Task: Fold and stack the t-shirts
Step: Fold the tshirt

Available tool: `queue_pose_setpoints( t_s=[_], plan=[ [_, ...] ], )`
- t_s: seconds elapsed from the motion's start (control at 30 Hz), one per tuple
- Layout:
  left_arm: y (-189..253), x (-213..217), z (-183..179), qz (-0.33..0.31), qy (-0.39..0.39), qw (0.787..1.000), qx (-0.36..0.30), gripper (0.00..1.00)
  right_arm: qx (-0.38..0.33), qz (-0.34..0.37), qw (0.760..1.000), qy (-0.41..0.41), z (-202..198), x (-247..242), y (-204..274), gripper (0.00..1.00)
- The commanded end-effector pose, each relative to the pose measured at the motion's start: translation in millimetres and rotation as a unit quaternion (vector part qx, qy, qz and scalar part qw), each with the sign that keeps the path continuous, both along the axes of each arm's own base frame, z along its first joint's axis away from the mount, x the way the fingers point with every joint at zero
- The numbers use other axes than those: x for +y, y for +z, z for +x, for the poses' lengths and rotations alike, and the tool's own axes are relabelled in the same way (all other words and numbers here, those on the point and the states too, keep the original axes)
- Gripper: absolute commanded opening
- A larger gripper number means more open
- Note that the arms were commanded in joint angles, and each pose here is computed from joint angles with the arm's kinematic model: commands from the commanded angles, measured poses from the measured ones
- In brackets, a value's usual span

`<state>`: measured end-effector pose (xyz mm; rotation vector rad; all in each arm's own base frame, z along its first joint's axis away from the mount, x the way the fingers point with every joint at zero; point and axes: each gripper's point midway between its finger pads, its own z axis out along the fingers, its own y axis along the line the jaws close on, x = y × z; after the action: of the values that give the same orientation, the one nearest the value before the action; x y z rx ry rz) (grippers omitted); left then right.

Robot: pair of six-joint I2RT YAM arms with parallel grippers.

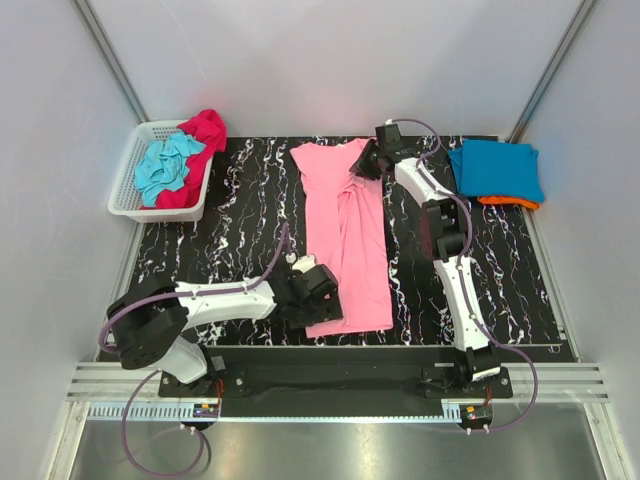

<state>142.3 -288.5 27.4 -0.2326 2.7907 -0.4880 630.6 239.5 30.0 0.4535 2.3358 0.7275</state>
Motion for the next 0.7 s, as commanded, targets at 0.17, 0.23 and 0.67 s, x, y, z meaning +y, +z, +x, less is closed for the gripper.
queue_pose_setpoints(
  t_s=[0.17,0.23,0.67],
  plan=[
    [-16,49,-15,0.078,0.002,0.997,0.029,0.86,0.002,-0.074,0.997,-0.003,-9,-16,4,0.40],
    [-8,44,-11,0.071,-0.008,0.997,0.018,0.86,-0.015,-0.060,0.998,0.020,-6,-8,18,0.42],
    [84,26,35,-0.014,-0.016,0.993,-0.119,0.89,-0.126,-0.150,0.980,0.029,-57,-51,185,0.78]
  ],
)
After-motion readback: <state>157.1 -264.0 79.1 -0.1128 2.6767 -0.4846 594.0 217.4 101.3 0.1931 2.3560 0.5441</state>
